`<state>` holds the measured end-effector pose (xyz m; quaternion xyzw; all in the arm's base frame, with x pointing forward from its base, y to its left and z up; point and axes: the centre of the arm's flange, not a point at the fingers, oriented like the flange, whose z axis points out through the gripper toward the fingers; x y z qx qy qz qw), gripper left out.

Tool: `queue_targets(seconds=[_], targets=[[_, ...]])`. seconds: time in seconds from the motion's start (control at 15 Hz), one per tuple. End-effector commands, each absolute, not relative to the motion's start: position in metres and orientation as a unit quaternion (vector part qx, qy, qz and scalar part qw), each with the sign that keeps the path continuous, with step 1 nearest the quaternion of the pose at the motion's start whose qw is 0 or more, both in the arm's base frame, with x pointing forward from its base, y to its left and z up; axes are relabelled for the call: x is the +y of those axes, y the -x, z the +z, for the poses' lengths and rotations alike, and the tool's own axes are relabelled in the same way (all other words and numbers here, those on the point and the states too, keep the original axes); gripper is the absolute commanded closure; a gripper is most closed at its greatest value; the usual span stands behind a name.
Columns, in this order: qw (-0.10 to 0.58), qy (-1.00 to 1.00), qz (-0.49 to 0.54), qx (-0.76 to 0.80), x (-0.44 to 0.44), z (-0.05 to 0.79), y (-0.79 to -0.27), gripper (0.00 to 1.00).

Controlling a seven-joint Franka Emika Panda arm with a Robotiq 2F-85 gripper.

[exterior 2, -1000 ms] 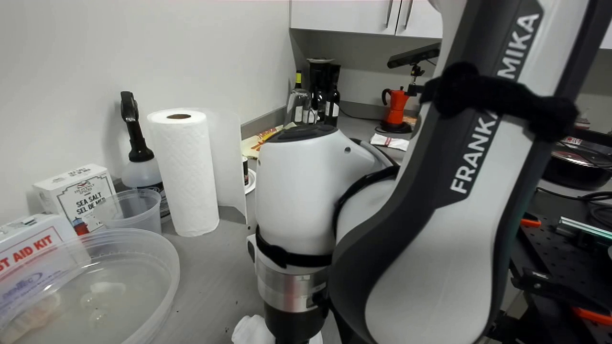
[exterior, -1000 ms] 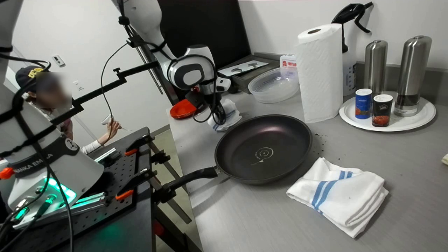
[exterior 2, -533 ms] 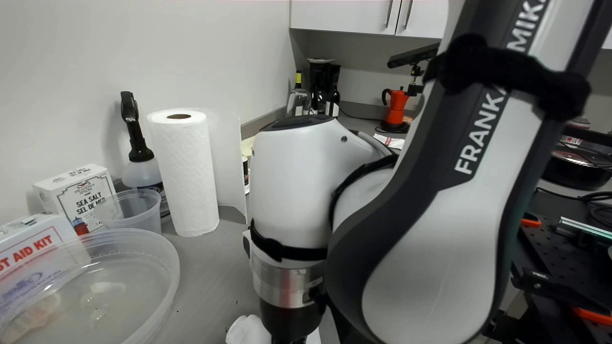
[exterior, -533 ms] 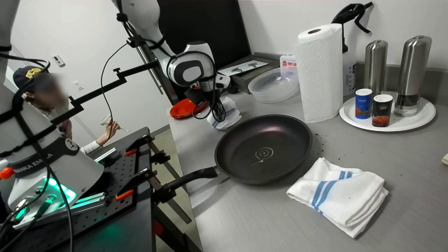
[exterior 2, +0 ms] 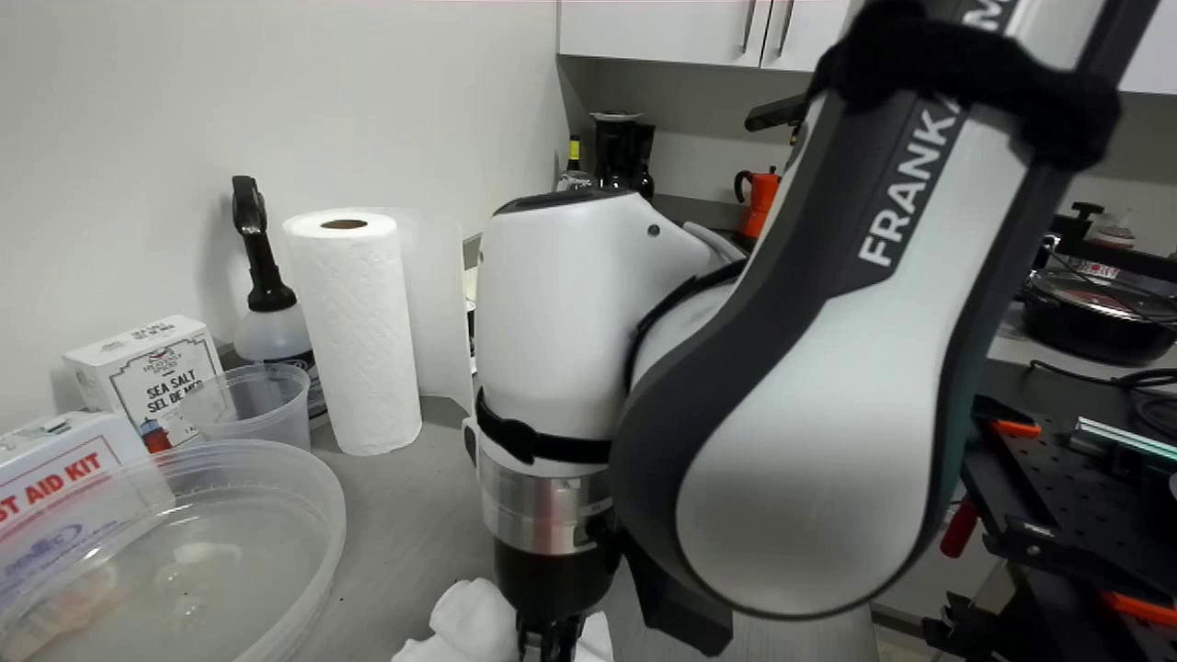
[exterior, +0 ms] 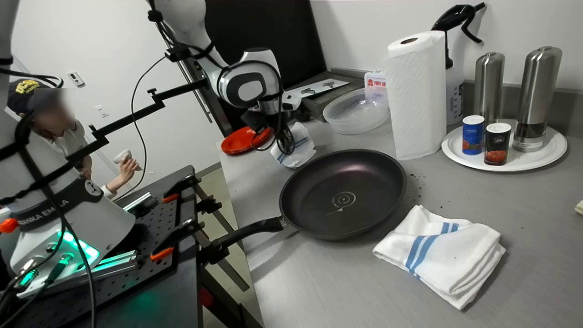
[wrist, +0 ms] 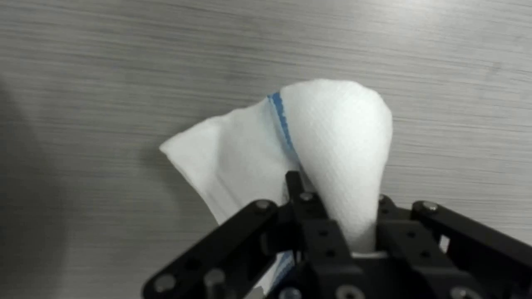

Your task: Pick up the towel on the left and use it to wipe the inside of the pan

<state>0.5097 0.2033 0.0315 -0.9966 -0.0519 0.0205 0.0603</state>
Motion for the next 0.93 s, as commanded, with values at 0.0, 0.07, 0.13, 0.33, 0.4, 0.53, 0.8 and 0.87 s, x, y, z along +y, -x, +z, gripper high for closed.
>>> queue_targets(seconds=[0.0,0.07,0.13,0.33,0.4,0.53,0.8,0.87], targets=[[0.039,0.998,0.006,-0.039,0.176,0.072,-0.515,0.96],[0.035,0.999,0.005,-0.031,0.164,0.083,-0.520,0.96],[0.031,0.999,0.008,-0.018,0.150,0.098,-0.523,0.96],[0.033,0.998,0.042,0.019,0.116,0.145,-0.526,0.96],[0.039,0.997,0.052,0.032,0.108,0.162,-0.525,0.96],[0.045,0.995,0.066,0.053,0.093,0.193,-0.524,0.96],[0.051,0.992,0.073,0.085,0.076,0.240,-0.520,0.96],[0.054,0.992,0.074,0.089,0.072,0.247,-0.520,0.96]])
